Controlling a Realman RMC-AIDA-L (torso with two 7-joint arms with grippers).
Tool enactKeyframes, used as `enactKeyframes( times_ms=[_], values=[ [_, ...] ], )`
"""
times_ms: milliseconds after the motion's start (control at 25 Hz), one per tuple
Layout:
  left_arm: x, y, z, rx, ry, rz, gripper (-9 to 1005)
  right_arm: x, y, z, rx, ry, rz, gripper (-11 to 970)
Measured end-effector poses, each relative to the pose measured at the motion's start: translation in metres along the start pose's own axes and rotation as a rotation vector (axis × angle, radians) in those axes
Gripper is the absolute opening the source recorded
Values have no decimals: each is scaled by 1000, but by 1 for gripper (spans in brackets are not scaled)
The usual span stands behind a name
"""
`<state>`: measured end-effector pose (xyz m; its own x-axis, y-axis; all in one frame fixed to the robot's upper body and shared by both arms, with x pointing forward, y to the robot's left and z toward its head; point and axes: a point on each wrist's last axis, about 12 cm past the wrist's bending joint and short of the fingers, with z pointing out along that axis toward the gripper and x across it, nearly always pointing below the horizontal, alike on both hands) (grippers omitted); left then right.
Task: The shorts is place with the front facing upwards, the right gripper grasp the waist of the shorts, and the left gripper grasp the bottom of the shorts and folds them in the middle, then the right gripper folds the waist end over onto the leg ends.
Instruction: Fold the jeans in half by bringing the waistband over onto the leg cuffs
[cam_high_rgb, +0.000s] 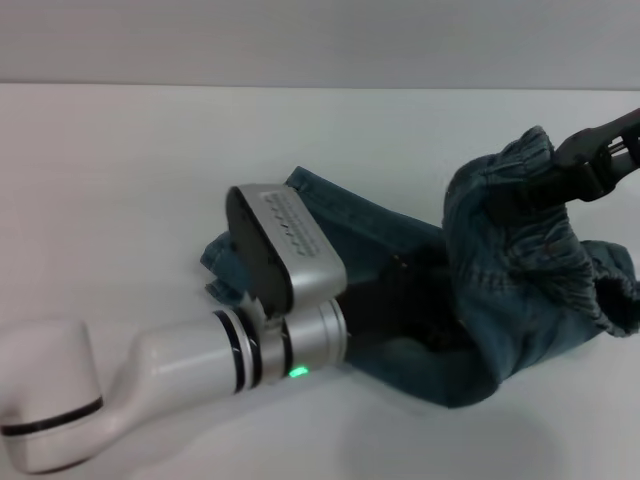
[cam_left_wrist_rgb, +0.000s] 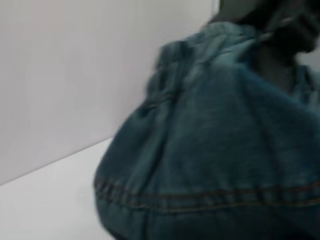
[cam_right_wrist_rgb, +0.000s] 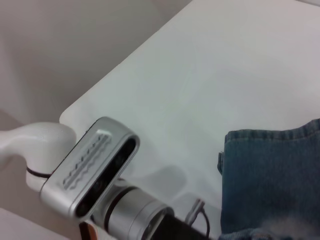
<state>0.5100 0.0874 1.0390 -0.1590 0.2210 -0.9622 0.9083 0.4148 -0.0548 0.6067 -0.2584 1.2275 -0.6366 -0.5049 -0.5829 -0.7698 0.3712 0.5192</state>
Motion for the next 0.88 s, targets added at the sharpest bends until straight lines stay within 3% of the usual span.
enactKeyframes(
  times_ms=[400,880],
  values=[
    [11,58,-29,-227,25,-53,845,0,1,9,-25,14,0,74],
    [11,101,-60,-445,-12,-41,845,-9,0,49,-10,-9,-77,73]
  ],
)
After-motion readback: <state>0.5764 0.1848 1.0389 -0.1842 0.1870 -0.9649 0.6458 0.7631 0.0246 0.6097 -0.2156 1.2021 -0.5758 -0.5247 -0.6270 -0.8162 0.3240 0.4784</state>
